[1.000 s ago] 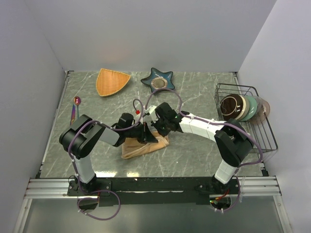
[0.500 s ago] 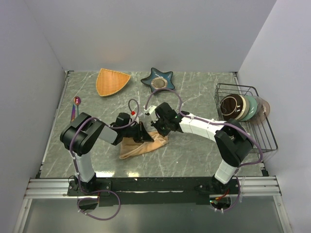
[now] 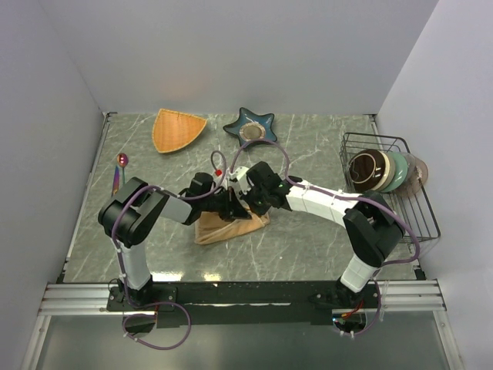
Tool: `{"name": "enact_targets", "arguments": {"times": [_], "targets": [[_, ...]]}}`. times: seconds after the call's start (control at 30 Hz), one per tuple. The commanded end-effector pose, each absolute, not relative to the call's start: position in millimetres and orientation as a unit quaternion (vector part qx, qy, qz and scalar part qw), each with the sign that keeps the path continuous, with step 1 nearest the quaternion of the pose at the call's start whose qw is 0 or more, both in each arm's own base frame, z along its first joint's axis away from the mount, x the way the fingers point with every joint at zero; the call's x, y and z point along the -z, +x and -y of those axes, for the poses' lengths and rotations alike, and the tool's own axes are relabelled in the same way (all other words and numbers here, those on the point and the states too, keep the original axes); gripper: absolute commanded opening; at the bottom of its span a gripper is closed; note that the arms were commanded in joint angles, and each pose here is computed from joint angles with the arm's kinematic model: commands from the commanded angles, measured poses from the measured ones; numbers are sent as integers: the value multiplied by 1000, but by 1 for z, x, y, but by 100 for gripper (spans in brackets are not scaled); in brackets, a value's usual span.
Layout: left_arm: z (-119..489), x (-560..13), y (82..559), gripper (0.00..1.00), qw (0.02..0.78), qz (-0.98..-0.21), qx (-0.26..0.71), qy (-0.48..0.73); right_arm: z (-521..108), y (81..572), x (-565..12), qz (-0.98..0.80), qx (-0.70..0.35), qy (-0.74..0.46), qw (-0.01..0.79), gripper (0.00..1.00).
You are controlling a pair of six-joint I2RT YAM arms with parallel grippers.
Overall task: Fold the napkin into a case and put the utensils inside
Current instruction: Stuff the top corner of the smaller-rectangle-folded napkin into the folded napkin.
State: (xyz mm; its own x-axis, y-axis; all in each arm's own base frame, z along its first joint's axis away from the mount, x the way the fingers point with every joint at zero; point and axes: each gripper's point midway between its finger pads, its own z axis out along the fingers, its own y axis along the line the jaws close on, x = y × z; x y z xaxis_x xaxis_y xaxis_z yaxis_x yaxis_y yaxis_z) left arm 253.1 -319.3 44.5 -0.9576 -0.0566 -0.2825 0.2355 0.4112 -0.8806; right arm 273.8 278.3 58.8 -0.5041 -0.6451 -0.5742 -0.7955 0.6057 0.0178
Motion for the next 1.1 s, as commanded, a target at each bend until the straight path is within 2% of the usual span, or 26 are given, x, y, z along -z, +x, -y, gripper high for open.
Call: {"name": "enact_targets", "arguments": {"times": [0.0,0.4,0.7,0.9,1.07], "targets": [[336,-73,269,1,161,-806,565,71,-283,276,-67,-847,-151,-427,279,0],[318,-25,286,1,130,-832,538,26,-280,284,-56,-850,-134,-429,275,0],[334,-67,296,1,156,-800,575,70,-287,293,-47,-859,-136,-416,266,0],[333,-51,305,1,140,-810,567,52,-285,301,-40,-868,-124,-408,255,0],[325,-51,307,9,134,-814,563,44,-278,300,-20,-890,-121,-387,207,0]]}}
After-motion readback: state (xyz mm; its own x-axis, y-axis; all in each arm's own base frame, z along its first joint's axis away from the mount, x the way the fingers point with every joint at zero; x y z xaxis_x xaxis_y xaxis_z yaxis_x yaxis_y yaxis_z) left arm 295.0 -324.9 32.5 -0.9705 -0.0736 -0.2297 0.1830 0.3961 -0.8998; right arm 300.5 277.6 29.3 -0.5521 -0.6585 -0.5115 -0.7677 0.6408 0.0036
